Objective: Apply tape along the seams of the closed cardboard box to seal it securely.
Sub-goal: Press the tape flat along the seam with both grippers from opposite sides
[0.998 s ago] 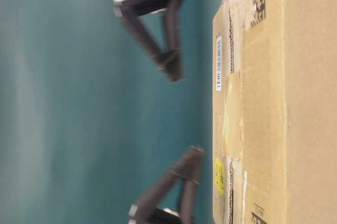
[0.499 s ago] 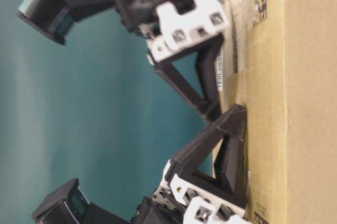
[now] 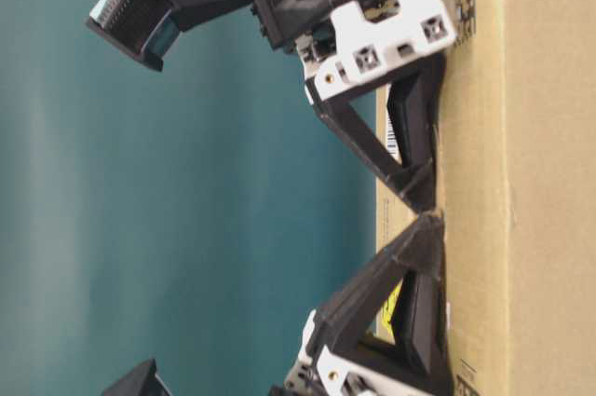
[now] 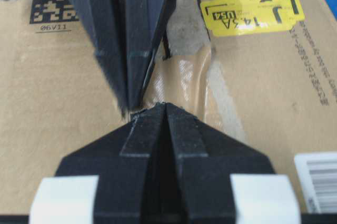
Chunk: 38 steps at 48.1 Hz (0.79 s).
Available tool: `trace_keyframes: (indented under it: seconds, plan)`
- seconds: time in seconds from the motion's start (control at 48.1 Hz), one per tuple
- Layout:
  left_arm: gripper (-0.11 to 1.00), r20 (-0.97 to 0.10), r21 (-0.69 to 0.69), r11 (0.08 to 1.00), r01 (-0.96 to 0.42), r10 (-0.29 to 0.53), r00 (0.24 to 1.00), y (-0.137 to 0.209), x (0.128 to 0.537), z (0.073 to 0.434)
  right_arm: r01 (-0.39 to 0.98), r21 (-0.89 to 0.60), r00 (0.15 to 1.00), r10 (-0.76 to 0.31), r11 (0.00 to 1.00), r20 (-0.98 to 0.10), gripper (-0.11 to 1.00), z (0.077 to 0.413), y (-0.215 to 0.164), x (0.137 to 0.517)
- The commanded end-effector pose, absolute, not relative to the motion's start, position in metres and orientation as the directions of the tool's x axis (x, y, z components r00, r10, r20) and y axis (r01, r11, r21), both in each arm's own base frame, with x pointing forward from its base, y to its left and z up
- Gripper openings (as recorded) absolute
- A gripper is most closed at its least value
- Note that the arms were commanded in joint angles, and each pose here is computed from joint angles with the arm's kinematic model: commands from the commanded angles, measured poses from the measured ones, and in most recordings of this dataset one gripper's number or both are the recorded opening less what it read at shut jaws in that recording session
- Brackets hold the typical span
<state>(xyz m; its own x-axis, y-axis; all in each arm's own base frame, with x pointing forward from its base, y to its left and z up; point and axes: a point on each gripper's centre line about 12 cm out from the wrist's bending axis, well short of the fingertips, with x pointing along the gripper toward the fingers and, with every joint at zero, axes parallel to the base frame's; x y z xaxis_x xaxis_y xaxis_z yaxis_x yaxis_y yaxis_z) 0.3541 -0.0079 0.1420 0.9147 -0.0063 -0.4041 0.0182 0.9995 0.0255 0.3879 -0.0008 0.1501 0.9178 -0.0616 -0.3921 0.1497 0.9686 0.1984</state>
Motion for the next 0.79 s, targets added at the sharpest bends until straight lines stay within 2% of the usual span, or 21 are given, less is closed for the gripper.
trace_keyframes:
  seconds: [0.0, 0.249, 0.457, 0.603, 0.769]
  plan:
    - [0.0, -0.433, 0.021, 1.0, 0.016, -0.005, 0.901, -0.008, 0.343, 0.134, 0.132, 0.208, 0.916, -0.039, 0.969, -0.4, 0.0, 0.151, 0.01, 0.379]
    - [0.0, -0.474, -0.005, 1.0, 0.002, -0.004, 0.88, -0.007, 0.319, 0.124, 0.152, 0.238, 0.898, -0.033, 0.959, -0.44, 0.0, 0.142, 0.018, 0.352]
    - [0.0, -0.469, -0.003, 1.0, 0.004, -0.005, 0.883, -0.007, 0.319, 0.126, 0.15, 0.241, 0.901, -0.033, 0.959, -0.432, 0.0, 0.146, 0.018, 0.348]
    - [0.0, -0.432, -0.005, 1.0, 0.003, -0.005, 0.902, -0.008, 0.327, 0.141, 0.127, 0.237, 0.925, -0.029, 0.963, -0.379, 0.0, 0.165, 0.019, 0.352]
    - [0.0, -0.375, -0.001, 1.0, 0.012, -0.011, 0.927, -0.009, 0.335, 0.181, 0.093, 0.223, 0.962, -0.03, 0.97, -0.272, 0.0, 0.209, 0.016, 0.349]
